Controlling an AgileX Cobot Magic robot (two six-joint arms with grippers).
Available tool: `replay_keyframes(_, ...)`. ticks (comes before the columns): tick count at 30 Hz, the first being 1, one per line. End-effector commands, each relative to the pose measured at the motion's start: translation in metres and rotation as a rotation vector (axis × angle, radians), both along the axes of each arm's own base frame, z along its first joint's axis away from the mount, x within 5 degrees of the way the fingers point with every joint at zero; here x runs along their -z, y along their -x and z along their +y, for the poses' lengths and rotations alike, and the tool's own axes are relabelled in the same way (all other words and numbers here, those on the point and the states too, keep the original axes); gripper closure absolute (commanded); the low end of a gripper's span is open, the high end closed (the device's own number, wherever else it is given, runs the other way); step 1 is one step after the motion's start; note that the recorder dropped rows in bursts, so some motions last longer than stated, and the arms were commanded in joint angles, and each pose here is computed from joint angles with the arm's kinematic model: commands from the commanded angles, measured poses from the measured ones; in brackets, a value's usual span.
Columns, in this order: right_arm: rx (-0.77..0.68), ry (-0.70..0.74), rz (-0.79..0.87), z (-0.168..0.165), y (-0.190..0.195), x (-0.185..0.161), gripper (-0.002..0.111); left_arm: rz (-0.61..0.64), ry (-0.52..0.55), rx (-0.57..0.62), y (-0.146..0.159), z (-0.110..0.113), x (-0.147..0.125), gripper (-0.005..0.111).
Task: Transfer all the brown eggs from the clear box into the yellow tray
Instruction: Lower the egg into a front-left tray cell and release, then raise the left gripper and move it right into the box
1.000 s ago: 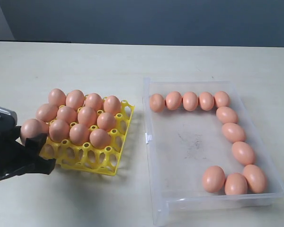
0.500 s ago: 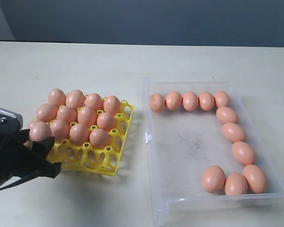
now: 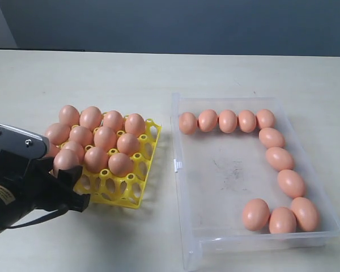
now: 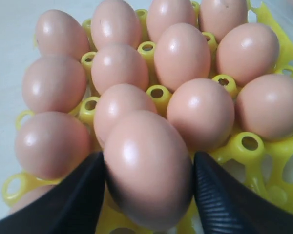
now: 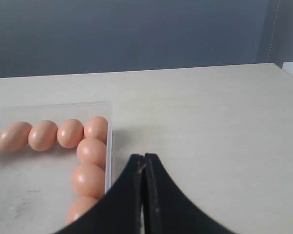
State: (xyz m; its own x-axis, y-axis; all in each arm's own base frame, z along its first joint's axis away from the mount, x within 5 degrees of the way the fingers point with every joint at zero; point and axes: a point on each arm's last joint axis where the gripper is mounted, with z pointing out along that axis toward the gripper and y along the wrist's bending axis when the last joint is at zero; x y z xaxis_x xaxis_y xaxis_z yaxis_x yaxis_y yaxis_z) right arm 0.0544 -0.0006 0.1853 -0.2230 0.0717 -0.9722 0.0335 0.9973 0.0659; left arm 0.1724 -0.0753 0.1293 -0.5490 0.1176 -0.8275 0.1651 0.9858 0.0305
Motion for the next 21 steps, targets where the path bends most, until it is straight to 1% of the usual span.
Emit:
replay_keyframes(1, -0.001, 0.005, -0.009, 0.0, 0.0001, -0.0003, 0.109, -0.02, 0.011, -0.022, -0.0029, 0.0002, -0.0019, 0.105)
replay_keyframes(3, -0.001, 0.005, -0.009, 0.0, 0.0001, -0.0003, 0.109, -0.005, 0.011, -0.019, -0.0021, 0.0, -0.0008, 0.101)
replay_keyframes(5, -0.001, 0.005, -0.009, 0.0, 0.0001, -0.0003, 0.109, 0.004, 0.011, -0.017, -0.0017, -0.0001, -0.0002, 0.094)
replay_keyframes(10, -0.001, 0.005, -0.009, 0.0, 0.0001, -0.0003, 0.109, 0.005, 0.012, -0.024, -0.0017, 0.0004, -0.0001, 0.066)
replay_keyframes(12, -0.001, 0.005, -0.009, 0.0, 0.0001, -0.0003, 0.109, 0.003, 0.012, -0.047, -0.002, 0.0021, -0.0002, 0.059)
replay_keyframes(15, -0.001, 0.005, -0.009, 0.0, 0.0001, -0.0003, 0.109, 0.009, -0.022, -0.07, -0.0018, 0.0055, 0.0005, 0.054)
replay_keyframes(21, -0.001, 0.005, -0.009, 0.0, 0.0001, -0.0003, 0.109, 0.031, -0.037, -0.073, -0.0006, 0.0064, 0.0022, 0.053)
